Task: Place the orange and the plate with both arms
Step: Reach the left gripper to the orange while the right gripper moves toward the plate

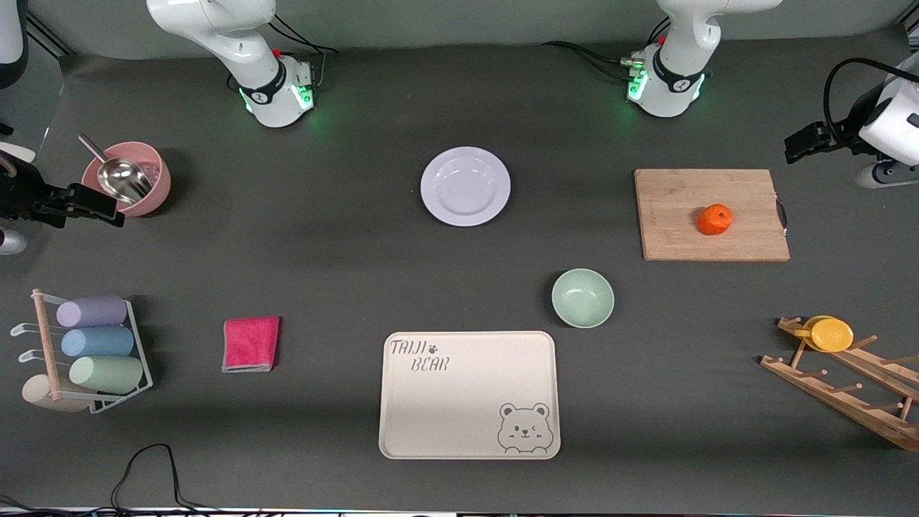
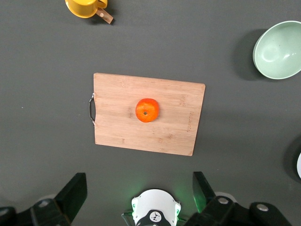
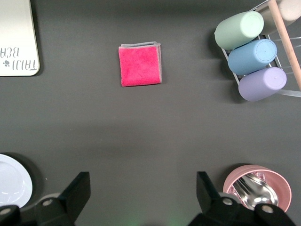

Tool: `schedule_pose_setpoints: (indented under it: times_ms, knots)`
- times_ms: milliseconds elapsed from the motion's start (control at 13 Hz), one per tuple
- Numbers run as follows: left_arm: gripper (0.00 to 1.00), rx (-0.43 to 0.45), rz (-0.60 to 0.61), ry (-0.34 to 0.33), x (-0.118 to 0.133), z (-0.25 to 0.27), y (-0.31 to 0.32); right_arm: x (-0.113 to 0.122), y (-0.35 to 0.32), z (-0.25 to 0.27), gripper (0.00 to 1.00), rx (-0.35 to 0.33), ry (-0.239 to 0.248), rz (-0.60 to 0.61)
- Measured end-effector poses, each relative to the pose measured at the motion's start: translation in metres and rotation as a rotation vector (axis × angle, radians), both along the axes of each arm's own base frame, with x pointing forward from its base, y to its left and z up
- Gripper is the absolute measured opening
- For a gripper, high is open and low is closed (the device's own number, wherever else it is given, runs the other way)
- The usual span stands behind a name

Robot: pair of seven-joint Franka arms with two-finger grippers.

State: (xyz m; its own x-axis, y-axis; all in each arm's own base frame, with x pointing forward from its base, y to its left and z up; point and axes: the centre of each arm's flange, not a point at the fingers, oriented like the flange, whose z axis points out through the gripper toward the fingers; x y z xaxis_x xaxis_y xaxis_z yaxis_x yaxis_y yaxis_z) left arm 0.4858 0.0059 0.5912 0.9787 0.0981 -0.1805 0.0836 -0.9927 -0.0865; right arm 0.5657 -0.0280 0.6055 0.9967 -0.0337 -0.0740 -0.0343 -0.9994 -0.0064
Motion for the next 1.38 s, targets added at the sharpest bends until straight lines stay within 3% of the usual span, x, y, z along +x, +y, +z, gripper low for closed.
schedule_pose_setpoints:
  times_ms: [462,1000,1231,1385]
  knots:
    - [1.0,0.0,0.005,0.001,0.002,0.002,0.003,0.001,0.0,-0.001,1.0,-0.001,-0.004,0.0]
    - [1.0,0.0,0.009,0.101,-0.016,0.0,0.001,0.003,0.001,-0.002,1.0,-0.001,-0.006,0.002]
    - [1.0,0.001,0.012,0.09,-0.052,0.007,0.003,-0.004,0.019,0.0,1.0,0.001,0.011,0.027]
    - [1.0,0.0,0.01,0.067,-0.086,0.001,0.004,-0.021,0.043,0.008,1.0,0.005,0.013,0.032]
